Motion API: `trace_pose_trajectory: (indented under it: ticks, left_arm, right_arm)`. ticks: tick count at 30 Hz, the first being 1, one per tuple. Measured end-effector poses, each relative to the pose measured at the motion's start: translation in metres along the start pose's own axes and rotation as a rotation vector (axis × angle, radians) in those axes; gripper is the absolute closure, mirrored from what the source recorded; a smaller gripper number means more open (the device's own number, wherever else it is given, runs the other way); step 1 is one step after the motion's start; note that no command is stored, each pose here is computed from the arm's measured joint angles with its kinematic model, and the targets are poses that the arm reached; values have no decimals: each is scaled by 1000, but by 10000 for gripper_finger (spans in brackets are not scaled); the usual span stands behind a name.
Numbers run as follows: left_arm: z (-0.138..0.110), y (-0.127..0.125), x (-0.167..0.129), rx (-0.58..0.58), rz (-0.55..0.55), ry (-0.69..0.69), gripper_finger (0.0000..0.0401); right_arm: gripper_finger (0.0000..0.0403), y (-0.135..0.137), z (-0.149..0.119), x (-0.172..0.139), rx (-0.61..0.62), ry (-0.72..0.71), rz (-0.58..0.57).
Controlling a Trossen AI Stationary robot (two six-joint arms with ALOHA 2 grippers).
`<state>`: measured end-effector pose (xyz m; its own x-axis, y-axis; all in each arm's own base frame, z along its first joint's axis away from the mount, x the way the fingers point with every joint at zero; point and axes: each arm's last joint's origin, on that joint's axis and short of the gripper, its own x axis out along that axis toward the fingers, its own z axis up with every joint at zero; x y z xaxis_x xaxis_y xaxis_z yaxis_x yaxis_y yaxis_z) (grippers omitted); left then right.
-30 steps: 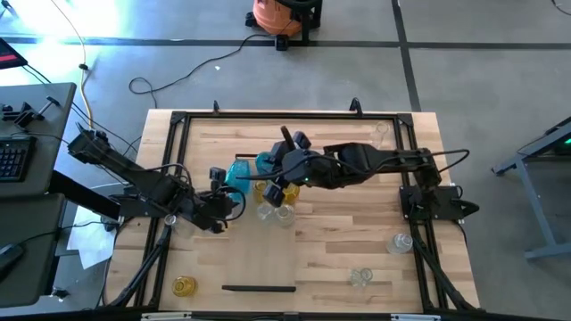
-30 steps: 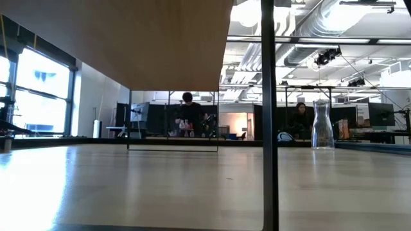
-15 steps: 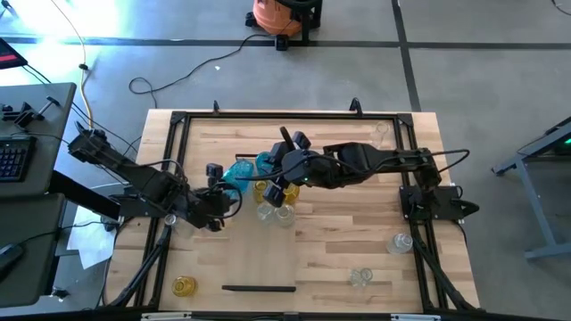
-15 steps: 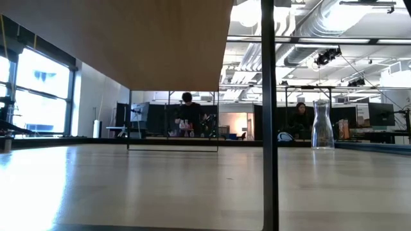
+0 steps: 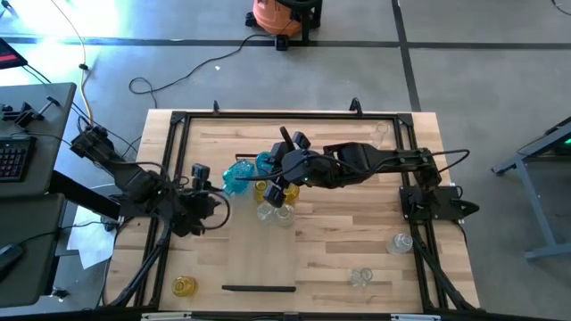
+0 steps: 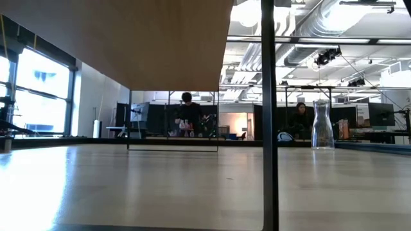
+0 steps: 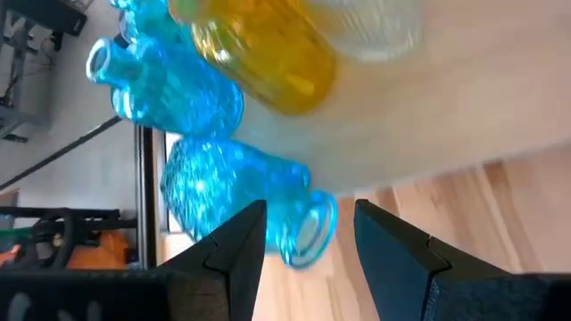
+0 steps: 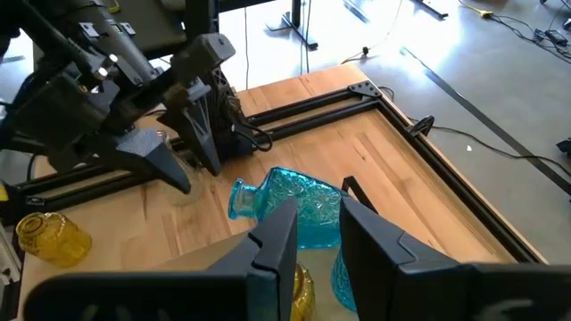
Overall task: Sort vases onto shelf
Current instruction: Put the blue vase on the shelf to align with the other blue vases
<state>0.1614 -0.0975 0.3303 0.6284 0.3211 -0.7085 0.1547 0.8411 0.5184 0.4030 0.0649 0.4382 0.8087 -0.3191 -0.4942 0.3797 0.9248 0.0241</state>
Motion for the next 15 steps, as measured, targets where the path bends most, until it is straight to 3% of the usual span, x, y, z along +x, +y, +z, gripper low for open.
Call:
trace_pose_trajectory:
  ticks: [9,15]
  left_arm:
    - [-14,-17,5,62,141,-1,243]
    - [-23,-25,15,82,168,29,243]
  right_arm:
    - [332,1,0,-1,21,-4,-8]
    - [332,1,0,-1,30,-6,-13]
